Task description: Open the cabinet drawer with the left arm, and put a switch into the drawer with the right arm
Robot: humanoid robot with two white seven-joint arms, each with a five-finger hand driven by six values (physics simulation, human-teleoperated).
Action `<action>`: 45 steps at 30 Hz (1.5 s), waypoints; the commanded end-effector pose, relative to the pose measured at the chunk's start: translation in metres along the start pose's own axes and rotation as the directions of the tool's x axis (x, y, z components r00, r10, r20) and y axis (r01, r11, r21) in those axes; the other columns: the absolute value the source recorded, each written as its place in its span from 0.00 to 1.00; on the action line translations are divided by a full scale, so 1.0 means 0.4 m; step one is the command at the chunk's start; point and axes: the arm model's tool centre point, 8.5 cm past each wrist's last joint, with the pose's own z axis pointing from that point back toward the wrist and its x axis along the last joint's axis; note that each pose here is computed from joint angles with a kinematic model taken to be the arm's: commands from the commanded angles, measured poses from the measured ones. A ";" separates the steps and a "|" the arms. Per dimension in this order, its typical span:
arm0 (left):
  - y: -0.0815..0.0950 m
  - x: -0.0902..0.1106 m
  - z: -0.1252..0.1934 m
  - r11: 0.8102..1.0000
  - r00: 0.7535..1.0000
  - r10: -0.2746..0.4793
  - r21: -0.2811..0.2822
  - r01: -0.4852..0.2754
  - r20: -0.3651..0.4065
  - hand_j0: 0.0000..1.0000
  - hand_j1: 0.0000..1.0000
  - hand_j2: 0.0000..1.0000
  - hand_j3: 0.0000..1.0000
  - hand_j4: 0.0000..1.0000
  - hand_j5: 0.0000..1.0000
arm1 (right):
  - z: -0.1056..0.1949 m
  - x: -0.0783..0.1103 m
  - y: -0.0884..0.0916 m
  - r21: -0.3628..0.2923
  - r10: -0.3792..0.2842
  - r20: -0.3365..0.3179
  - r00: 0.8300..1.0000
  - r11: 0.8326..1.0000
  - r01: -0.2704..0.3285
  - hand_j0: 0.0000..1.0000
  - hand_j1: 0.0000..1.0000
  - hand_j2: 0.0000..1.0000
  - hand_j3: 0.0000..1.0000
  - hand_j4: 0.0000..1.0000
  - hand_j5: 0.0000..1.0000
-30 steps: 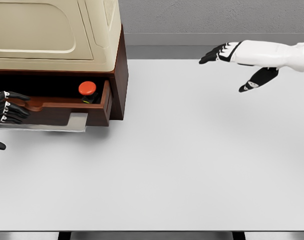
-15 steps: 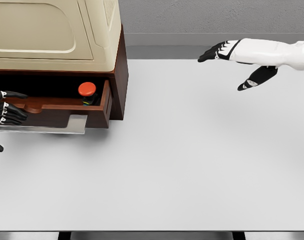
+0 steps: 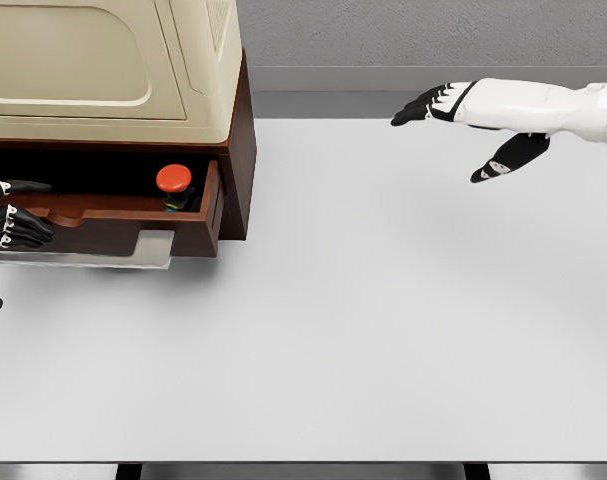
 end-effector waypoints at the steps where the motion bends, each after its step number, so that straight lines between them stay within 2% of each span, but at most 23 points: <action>1: 0.065 0.127 0.063 0.967 0.978 -0.203 0.166 0.193 0.046 1.00 1.00 1.00 1.00 1.00 1.00 | 0.001 0.000 0.000 -0.004 -0.007 0.000 1.000 1.000 0.007 1.00 1.00 1.00 1.00 1.00 1.00; 19: 0.085 0.225 0.128 0.937 0.955 -0.282 0.242 0.254 0.092 1.00 1.00 1.00 1.00 1.00 1.00 | 0.000 0.000 -0.003 -0.007 -0.005 0.001 1.000 1.000 0.005 1.00 1.00 1.00 1.00 1.00 1.00; 21: 0.084 0.226 0.127 0.937 0.955 -0.282 0.241 0.253 0.096 1.00 1.00 1.00 1.00 1.00 1.00 | -0.001 0.002 -0.003 -0.006 -0.004 0.003 1.000 1.000 0.004 1.00 1.00 1.00 1.00 1.00 1.00; 25: 0.079 0.230 0.115 0.956 0.960 -0.232 0.221 0.194 0.160 1.00 1.00 1.00 1.00 1.00 1.00 | -0.001 0.002 -0.002 -0.005 -0.005 0.003 1.000 1.000 0.005 1.00 1.00 1.00 1.00 1.00 1.00; 29: 0.069 0.226 0.074 0.980 0.954 -0.149 0.167 0.108 0.259 1.00 1.00 1.00 1.00 1.00 1.00 | -0.001 0.000 0.002 -0.004 -0.009 0.002 1.000 1.000 0.009 1.00 1.00 1.00 1.00 1.00 1.00; 31: 0.059 0.220 0.020 0.989 0.941 -0.119 0.123 0.084 0.318 1.00 1.00 1.00 1.00 1.00 1.00 | 0.000 -0.002 0.007 -0.001 -0.013 -0.001 1.000 1.000 0.013 1.00 1.00 1.00 1.00 1.00 1.00; 33: 0.044 0.226 -0.046 0.996 0.914 -0.087 0.068 0.066 0.397 1.00 1.00 1.00 1.00 1.00 1.00 | 0.000 -0.004 0.010 0.001 -0.016 -0.002 1.000 1.000 0.016 1.00 1.00 1.00 1.00 1.00 1.00; 37: 0.023 0.248 -0.113 0.998 0.873 -0.054 0.008 0.057 0.484 1.00 1.00 1.00 1.00 1.00 1.00 | 0.005 -0.013 0.023 0.004 -0.030 -0.012 0.999 1.000 0.030 1.00 1.00 1.00 1.00 1.00 1.00; 41: 0.003 0.245 -0.168 0.998 0.854 -0.008 -0.046 0.038 0.520 1.00 1.00 1.00 1.00 1.00 1.00 | 0.005 -0.016 0.030 0.007 -0.037 -0.015 0.999 0.999 0.037 1.00 1.00 1.00 1.00 1.00 1.00; 43: -0.020 0.252 -0.219 0.995 0.829 0.032 -0.096 0.027 0.558 1.00 1.00 1.00 1.00 1.00 1.00 | 0.005 -0.018 0.044 0.013 -0.047 -0.016 0.999 0.999 0.047 1.00 1.00 1.00 1.00 1.00 1.00; 45: -0.038 0.259 -0.257 0.992 0.813 0.042 -0.123 0.036 0.580 1.00 1.00 1.00 1.00 1.00 1.00 | 0.004 -0.018 0.047 0.015 -0.049 -0.016 0.999 0.999 0.049 1.00 1.00 1.00 1.00 1.00 1.00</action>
